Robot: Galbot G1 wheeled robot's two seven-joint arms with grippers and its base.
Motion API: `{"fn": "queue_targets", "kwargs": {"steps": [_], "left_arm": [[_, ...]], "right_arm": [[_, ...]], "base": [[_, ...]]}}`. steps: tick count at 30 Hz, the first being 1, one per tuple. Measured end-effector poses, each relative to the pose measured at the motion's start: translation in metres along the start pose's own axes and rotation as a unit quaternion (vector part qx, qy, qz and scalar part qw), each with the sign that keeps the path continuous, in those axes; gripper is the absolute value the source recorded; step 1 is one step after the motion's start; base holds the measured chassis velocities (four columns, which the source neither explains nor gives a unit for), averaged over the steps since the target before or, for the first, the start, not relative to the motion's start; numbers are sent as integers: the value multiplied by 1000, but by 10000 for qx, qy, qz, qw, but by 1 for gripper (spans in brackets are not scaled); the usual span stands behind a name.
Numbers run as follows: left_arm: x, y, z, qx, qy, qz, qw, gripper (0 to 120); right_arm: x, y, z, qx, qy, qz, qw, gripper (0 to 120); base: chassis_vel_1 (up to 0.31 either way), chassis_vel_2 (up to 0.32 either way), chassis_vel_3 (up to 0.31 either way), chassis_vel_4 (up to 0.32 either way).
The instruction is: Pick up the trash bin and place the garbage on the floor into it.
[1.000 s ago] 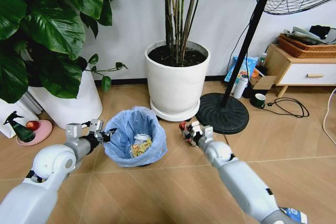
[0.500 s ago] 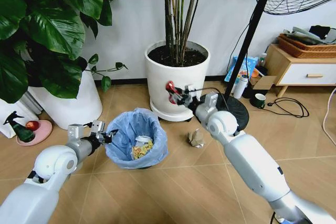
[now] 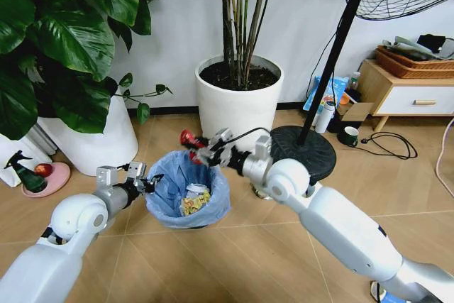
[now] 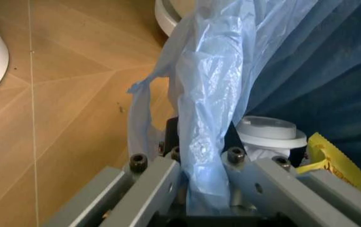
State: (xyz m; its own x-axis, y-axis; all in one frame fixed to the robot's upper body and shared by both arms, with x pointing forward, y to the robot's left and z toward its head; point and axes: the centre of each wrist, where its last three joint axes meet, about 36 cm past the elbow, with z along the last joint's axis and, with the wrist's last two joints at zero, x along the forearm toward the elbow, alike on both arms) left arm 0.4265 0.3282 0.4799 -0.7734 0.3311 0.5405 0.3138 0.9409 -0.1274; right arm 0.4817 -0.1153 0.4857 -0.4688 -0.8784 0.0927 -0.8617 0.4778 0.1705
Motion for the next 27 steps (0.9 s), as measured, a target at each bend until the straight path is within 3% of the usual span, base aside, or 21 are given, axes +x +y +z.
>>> {"fn": "queue_targets", "kwargs": {"steps": [3,12,15,16,19,22,27], "left_arm": [[0,0,-1,0,-9,0,10000,0],[-2,-1,-1,13,-13,26,10000,0],[-2,-1,-1,16,-15,25,10000,0],[-2,-1,-1,16,-15,25,10000,0],[-2,0,-1,25,-16,12,10000,0],[-2,0,-1,36,-18,2,10000,0],[-2,2,-1,44,-25,-16,10000,0]], "right_arm": [[0,2,3,68,85,-1,9999,30],[-4,6,15,150,212,55,9996,58],[-8,8,15,145,189,64,9997,77],[-8,8,15,145,189,64,9997,77],[-9,8,13,180,139,94,9997,91],[-6,5,4,214,3,218,9995,98],[15,-17,-20,270,-291,621,9973,100]], "base": [[0,0,0,0],[0,0,0,0],[0,0,0,0],[0,0,0,0],[0,0,0,0],[0,0,0,0],[0,0,0,0]]}}
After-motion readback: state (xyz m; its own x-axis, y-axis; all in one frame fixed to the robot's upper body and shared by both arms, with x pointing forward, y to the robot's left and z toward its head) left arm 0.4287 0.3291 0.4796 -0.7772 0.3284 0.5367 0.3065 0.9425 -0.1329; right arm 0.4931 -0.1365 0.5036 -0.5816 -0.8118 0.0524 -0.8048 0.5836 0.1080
